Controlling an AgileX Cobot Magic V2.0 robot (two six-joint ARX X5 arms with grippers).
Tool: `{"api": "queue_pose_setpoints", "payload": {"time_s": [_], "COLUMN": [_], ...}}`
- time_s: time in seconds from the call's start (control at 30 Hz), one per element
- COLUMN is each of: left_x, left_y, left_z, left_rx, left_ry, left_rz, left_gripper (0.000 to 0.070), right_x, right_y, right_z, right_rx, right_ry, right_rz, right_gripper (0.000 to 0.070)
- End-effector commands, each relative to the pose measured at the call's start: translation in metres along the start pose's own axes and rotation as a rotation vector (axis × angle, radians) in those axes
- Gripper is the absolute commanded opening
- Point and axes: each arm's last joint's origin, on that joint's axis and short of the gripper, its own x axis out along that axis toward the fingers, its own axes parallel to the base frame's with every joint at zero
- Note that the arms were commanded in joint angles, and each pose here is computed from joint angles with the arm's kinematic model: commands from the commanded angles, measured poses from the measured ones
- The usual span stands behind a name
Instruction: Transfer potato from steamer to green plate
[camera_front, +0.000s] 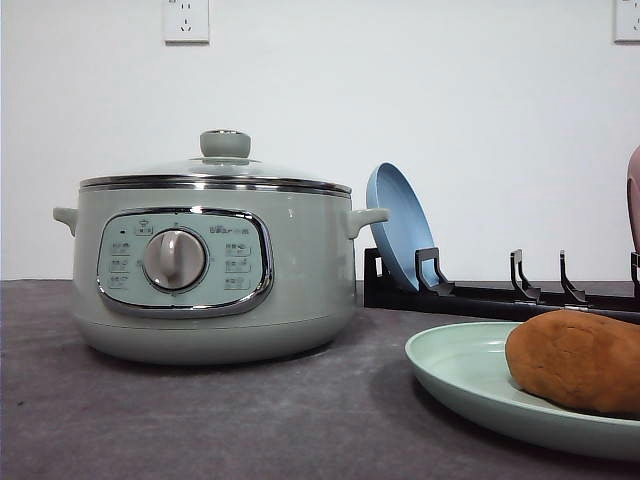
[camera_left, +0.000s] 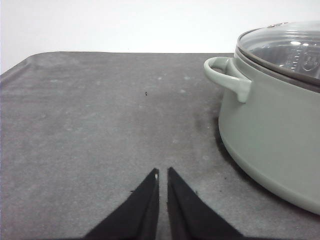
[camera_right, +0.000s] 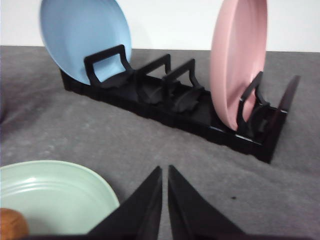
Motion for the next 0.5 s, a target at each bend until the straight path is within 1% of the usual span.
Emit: {"api": "queue_pose_setpoints", "payload": {"time_s": [0.0,0.1,0.27,0.47], "left_x": [0.0019,0.0019,0.0019,0.0019], "left_y": [0.0001,0.0001,0.0001,0.0001], "left_z": [-0.0071,-0.0071,-0.0071,-0.0071], "left_rx": [0.000,0.000,0.000,0.000], "left_ry": [0.025,0.025,0.025,0.025], "left_rz": [0.005,0.005,0.005,0.005], "left_gripper": [0.0026,0.0026,0.0026,0.0026], "right_x": [0.0004,0.0004,0.0004,0.0004], "right_y": [-0.0008,-0.0015,-0.0007,-0.0008], "right_z": [-0.0027,-0.0027,-0.0020,-0.0004], "right_rx": [-0.004,0.009,0.015,0.014], "right_ry": [0.013,0.013,0.006,-0.011], "right_rz": [-0.026,-0.050,-0.022,-0.024], "right_gripper": [0.0009,0.0009,0.0009,0.0009]}}
